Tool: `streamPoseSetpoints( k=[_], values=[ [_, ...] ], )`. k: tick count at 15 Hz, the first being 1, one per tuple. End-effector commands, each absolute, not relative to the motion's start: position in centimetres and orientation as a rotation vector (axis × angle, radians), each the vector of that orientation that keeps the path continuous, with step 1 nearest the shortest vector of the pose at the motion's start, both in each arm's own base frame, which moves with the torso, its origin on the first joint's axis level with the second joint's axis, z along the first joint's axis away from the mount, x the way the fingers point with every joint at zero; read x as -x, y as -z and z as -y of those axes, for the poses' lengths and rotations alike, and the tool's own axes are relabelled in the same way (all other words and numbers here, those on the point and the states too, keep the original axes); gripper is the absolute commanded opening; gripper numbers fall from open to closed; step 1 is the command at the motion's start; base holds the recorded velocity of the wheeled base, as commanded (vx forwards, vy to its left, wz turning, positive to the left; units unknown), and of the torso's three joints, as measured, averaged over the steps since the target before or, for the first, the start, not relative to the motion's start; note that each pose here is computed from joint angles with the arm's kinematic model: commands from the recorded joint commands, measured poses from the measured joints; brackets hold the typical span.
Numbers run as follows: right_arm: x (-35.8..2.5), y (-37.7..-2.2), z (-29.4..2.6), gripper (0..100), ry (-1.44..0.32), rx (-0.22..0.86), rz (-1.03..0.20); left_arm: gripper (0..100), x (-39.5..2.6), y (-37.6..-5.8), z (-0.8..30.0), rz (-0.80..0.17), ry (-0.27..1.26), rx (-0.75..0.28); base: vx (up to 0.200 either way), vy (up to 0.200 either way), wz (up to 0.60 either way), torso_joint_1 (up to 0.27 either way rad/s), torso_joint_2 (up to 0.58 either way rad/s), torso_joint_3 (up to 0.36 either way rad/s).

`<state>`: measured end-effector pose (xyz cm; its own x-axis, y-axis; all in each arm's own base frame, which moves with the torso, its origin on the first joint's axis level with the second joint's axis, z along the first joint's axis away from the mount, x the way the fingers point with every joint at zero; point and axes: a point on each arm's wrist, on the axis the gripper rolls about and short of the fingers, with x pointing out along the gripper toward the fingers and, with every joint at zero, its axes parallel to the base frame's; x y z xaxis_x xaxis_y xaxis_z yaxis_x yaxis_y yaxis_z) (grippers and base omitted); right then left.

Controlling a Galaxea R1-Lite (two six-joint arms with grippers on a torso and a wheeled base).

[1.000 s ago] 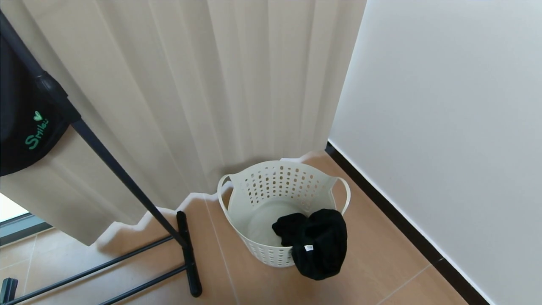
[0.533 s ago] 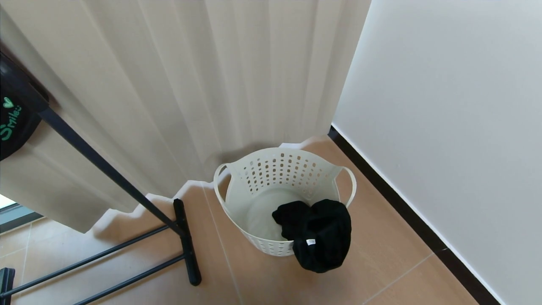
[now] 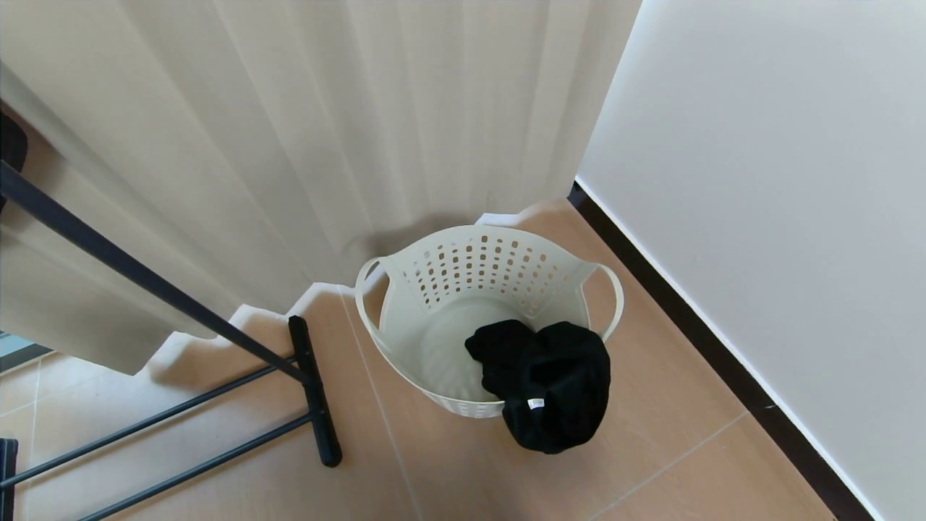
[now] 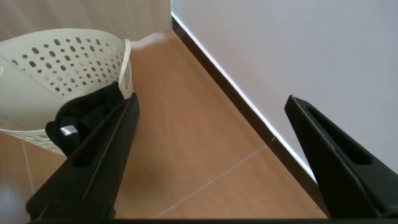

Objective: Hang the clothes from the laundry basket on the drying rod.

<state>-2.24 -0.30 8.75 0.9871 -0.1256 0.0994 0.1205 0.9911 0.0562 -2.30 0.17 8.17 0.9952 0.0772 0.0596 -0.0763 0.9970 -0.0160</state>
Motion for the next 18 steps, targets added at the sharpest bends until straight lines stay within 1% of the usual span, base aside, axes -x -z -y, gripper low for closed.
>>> streamPoseSetpoints(
  k=[1, 2, 3, 4, 5, 6, 7, 9, 11, 13, 14, 15, 17, 18],
  values=[
    [2.2, -8.7, 0.3, 100, 0.123, 0.008, 0.094, 100, 2.3, -8.2, -0.2, 0.062, -0.076, 0.012, 0.000, 0.000, 0.00, -0.007, 0.00, -0.198],
    [2.2, -8.5, 0.3, 100, 0.124, 0.033, 0.073, 100, 2.3, -8.2, -0.2, 0.062, -0.076, 0.010, 0.000, 0.000, 0.00, 0.002, 0.00, -0.115],
    [1.8, -8.1, 0.3, 100, 0.144, 0.073, -0.019, 100, 2.3, -8.2, -0.2, 0.060, -0.077, 0.007, 0.000, 0.000, 0.00, 0.012, 0.00, -0.076],
    [1.8, -8.9, 0.3, 100, 0.140, 0.077, -0.036, 100, 2.3, -8.2, -0.2, 0.060, -0.077, 0.007, 0.000, 0.000, 0.00, 0.000, 0.00, 0.000],
    [1.5, -11.2, 0.3, 100, 0.113, 0.078, -0.044, 100, 2.3, -8.2, -0.2, 0.062, -0.077, 0.007, 0.000, 0.000, 0.00, 0.000, 0.00, 0.000],
    [0.8, -12.5, 0.4, 100, 0.083, 0.086, -0.074, 100, 2.3, -8.2, -0.2, 0.062, -0.078, 0.008, 0.000, 0.000, 0.00, 0.000, 0.00, 0.000],
    [0.3, -13.8, 0.3, 100, 0.039, 0.129, -0.088, 100, 2.3, -8.2, -0.2, 0.062, -0.076, 0.008, 0.000, 0.000, 0.00, 0.000, 0.00, 0.000],
    [-0.8, -14.6, 0.1, 100, -0.036, 0.249, -0.137, 100, 2.3, -8.2, -0.2, 0.063, -0.079, 0.010, 0.000, 0.000, 0.00, 0.000, 0.00, 0.000],
    [-3.2, -15.1, -0.3, 100, -0.102, 0.340, -0.252, 100, 2.3, -8.2, -0.2, 0.063, -0.079, 0.010, 0.000, 0.000, 0.00, 0.000, 0.00, 0.000],
    [-5.0, -15.6, -0.6, 100, -0.128, 0.447, -0.329, 100, 2.3, -8.2, -0.2, 0.063, -0.079, 0.010, 0.000, 0.000, 0.00, 0.000, 0.00, 0.000],
    [-5.9, -16.2, -0.8, 100, -0.143, 0.507, -0.340, 100, 2.3, -8.2, -0.2, 0.063, -0.079, 0.010, 0.000, 0.000, 0.00, 0.000, 0.00, 0.000],
    [-7.5, -17.2, -1.1, 100, -0.167, 0.606, -0.347, 100, 2.3, -8.2, -0.2, 0.063, -0.079, 0.010, 0.000, 0.000, 0.00, 0.000, 0.00, 0.000],
    [-9.7, -18.1, -1.9, 100, -0.230, 0.773, -0.310, 100, 2.3, -8.2, -0.2, 0.063, -0.079, 0.010, 0.000, 0.000, 0.00, 0.000, 0.00, 0.000],
    [-11.3, -18.4, -2.6, 100, -0.270, 0.835, -0.291, 100, 2.3, -8.2, -0.2, 0.063, -0.080, 0.009, 0.000, 0.000, 0.00, 0.000, 0.00, 0.000]
  ],
)
